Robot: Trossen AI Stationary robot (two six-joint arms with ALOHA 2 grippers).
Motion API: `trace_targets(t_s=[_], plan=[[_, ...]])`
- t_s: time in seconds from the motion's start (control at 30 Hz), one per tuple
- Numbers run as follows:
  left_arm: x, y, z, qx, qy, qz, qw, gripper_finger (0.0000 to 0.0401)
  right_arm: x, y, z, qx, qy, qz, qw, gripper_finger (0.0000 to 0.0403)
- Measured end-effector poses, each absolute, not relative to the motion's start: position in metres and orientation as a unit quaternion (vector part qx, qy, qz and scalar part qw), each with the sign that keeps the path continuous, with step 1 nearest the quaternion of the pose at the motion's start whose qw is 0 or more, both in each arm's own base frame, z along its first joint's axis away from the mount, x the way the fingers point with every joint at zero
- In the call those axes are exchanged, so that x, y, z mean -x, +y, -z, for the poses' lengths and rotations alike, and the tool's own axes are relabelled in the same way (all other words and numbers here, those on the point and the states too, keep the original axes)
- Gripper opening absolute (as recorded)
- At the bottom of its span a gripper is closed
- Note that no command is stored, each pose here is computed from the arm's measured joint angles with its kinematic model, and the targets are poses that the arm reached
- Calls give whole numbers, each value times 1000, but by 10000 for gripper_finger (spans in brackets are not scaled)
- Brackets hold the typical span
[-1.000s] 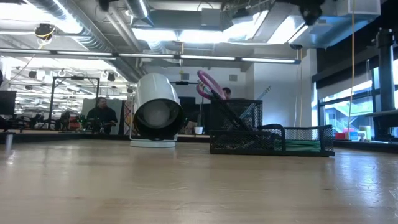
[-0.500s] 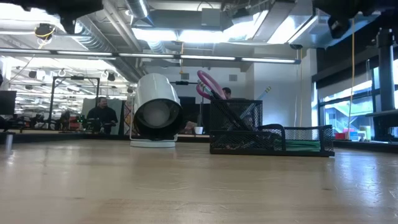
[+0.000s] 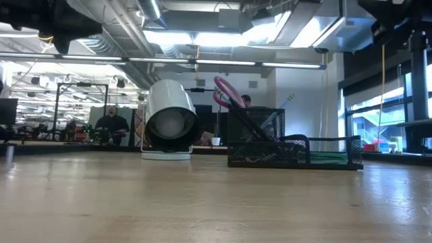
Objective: Pick and place office supplies into organizer
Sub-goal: Return to Home Position
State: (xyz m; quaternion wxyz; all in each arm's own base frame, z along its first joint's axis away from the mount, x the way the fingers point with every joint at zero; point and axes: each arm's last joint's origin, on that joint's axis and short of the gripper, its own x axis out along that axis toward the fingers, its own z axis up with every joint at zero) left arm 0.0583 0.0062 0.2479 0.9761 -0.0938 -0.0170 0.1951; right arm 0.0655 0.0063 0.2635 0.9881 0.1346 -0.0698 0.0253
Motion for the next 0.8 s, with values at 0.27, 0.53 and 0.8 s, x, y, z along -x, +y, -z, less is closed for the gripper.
trace_targets(t_s=[0.27,0.53,0.8], plan=[[-58,7,-245,106,-14,-203,973,45,-69,6,-245,-124,-62,-5,990,157],[-77,5,-208,110,-4,-222,969,44,-76,6,-231,-125,-67,7,990,157],[-85,3,-189,125,-11,-224,966,43,-83,7,-218,-115,-83,6,990,157]])
